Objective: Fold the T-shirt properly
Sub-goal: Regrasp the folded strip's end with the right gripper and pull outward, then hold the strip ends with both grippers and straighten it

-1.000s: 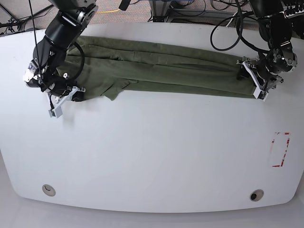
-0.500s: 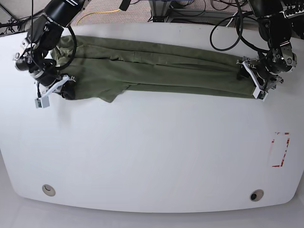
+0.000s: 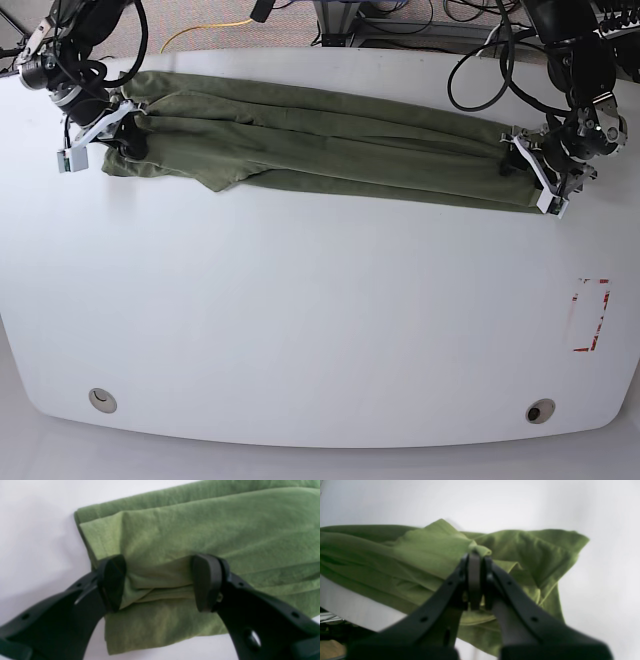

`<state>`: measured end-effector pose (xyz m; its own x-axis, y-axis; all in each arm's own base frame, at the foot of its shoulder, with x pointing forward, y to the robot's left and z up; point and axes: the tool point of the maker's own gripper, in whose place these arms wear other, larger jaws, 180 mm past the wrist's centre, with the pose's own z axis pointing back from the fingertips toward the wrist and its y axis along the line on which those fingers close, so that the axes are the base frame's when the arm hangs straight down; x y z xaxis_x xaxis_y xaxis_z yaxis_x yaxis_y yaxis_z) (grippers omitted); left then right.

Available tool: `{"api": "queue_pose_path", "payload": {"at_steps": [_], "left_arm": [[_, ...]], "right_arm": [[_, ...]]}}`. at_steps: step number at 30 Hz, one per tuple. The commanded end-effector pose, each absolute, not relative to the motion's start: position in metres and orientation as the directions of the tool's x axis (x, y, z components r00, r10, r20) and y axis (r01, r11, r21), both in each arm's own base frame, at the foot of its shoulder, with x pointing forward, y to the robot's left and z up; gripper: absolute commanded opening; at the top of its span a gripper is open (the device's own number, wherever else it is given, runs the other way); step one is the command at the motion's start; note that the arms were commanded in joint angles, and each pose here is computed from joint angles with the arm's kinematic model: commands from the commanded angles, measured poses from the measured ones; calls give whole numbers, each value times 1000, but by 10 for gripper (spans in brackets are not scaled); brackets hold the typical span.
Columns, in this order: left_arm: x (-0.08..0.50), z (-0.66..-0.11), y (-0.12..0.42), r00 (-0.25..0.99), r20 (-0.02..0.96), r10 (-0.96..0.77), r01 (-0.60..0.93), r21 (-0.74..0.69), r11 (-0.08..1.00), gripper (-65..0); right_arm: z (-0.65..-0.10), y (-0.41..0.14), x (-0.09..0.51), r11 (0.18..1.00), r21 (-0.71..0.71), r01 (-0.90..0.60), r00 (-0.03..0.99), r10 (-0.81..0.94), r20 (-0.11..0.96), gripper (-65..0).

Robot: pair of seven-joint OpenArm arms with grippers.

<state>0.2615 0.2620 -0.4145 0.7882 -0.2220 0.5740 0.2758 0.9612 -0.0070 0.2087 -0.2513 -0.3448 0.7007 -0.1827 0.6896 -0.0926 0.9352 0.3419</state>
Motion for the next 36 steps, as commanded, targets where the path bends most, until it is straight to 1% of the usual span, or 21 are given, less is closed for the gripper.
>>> {"api": "queue_pose_path", "payload": {"at_steps": [1, 8, 10, 11, 13, 16, 19, 21, 22, 24, 27, 32, 34, 35, 36], "left_arm": [[249, -424, 270, 827, 508, -242, 275, 11, 962, -254], [252, -422, 270, 823, 513, -243, 275, 14, 961, -254], [256, -420, 270, 817, 522, -244, 276, 18, 961, -254], [257, -419, 270, 815, 524, -245, 277, 19, 961, -254], [259, -418, 270, 813, 528, -245, 277, 20, 961, -254], [260, -416, 269, 810, 532, -246, 278, 21, 960, -254], [269, -407, 269, 791, 557, -255, 283, 37, 958, -254], [272, -404, 268, 784, 564, -258, 285, 42, 958, -253], [272, -403, 268, 783, 566, -257, 285, 41, 958, -253], [276, -398, 267, 773, 577, -264, 289, 50, 956, -253], [280, -389, 266, 755, 595, -277, 295, 69, 953, -253], [282, -385, 266, 746, 602, -284, 299, 79, 951, -253], [281, -385, 266, 747, 601, -284, 298, 78, 951, -253], [281, -385, 266, 747, 601, -284, 298, 78, 951, -253], [280, -386, 265, 748, 600, -283, 299, 77, 951, -253]], "right_arm": [[-334, -261, 207, 943, 321, -91, 674, -179, 717, -650], [-343, -272, 189, 950, 309, -47, 703, -188, 686, -650], [-345, -279, 186, 960, 278, -34, 718, -170, 675, -637], [-348, -282, 183, 966, 257, -25, 731, -158, 664, -617], [-358, -293, 176, 981, 193, 4, 768, -127, 628, -536], [-361, -310, 168, 992, 114, 46, 794, -106, 598, -414], [-349, -323, 166, 995, 66, 75, 778, -100, 620, -303], [-336, -326, 169, 997, 29, 72, 762, -74, 643, -258], [-328, -325, 171, 998, 11, 65, 752, -56, 657, -247], [-319, -315, 177, 999, 21, 46, 724, -48, 688, -250], [-312, -295, 184, 993, 115, 2, 685, -85, 723, -249], [-316, -254, 197, 961, 257, -100, 683, -121, 721, -252], [-322, -240, 201, 952, 282, -119, 692, -124, 711, -274], [-328, -234, 201, 949, 291, -120, 703, -126, 700, -295], [-336, -230, 201, 949, 294, -116, 723, -122, 680, -330]]}}
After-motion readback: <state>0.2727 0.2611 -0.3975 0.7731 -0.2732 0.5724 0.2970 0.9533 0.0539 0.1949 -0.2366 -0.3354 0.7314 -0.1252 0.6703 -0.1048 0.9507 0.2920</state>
